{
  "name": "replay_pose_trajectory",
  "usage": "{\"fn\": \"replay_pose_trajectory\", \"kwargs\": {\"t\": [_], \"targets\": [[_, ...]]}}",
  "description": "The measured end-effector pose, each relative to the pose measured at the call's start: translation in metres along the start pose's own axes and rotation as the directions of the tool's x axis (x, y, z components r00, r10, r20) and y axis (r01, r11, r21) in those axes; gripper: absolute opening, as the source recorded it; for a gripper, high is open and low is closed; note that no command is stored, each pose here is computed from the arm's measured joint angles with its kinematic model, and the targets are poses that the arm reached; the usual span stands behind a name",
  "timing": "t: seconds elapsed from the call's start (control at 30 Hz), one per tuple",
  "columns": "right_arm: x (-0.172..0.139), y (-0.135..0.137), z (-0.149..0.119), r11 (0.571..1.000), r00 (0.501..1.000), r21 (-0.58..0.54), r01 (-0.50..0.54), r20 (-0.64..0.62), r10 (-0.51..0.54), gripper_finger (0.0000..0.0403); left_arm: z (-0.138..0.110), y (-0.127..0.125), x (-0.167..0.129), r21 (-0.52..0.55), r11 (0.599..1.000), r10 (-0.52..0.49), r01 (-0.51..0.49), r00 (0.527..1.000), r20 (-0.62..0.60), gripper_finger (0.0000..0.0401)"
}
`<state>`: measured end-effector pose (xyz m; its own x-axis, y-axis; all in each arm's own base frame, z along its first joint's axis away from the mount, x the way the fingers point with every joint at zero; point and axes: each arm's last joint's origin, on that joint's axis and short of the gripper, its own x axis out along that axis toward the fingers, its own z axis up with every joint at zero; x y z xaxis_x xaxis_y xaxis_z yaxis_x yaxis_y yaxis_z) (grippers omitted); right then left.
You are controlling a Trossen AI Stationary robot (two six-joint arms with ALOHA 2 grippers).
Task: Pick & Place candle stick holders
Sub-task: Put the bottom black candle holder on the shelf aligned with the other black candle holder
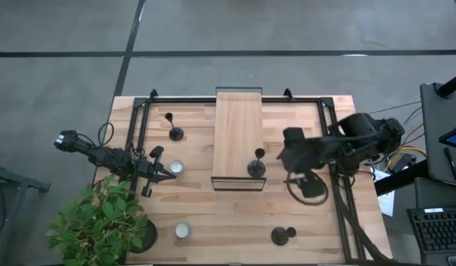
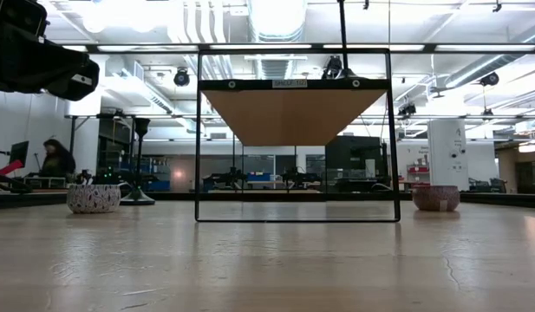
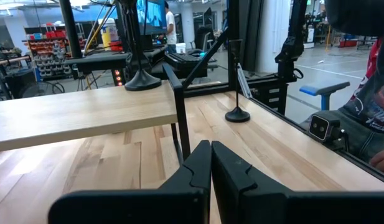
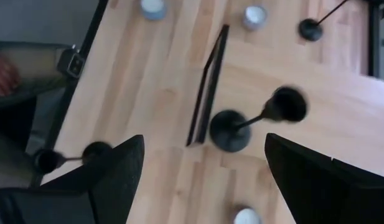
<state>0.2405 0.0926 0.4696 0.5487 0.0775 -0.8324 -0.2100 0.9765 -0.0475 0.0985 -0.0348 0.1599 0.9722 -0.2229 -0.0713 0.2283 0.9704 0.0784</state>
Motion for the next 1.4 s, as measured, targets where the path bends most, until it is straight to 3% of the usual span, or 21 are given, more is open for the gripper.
{"fn": "replay_pose_trajectory", "kwargs": {"t": [0.23, 0.43, 0.83, 1.4], "targets": [[0.011, 0.032, -0.030, 1.000, 0.999, 0.022, 0.010, -0.047, -0.009, 0.0325, 0.000, 0.000, 0.000, 0.000, 1.000, 0.000, 0.000, 1.000, 0.000, 0.0010], [0.031, 0.059, -0.067, 0.994, 0.995, 0.106, 0.040, -0.096, -0.030, 0.0325, 0.000, 0.000, 0.000, 0.000, 1.000, 0.000, 0.000, 1.000, 0.000, 0.0010], [0.105, 0.123, -0.128, 0.974, 0.991, 0.190, -0.120, -0.027, 0.128, 0.0325, 0.000, 0.000, 0.000, 0.000, 1.000, 0.000, 0.000, 1.000, 0.000, 0.0010], [0.164, 0.143, -0.164, 0.952, 0.960, 0.170, -0.254, 0.166, 0.227, 0.0325, 0.000, 0.000, 0.000, 0.000, 1.000, 0.000, 0.000, 1.000, 0.000, 0.0010]]}}
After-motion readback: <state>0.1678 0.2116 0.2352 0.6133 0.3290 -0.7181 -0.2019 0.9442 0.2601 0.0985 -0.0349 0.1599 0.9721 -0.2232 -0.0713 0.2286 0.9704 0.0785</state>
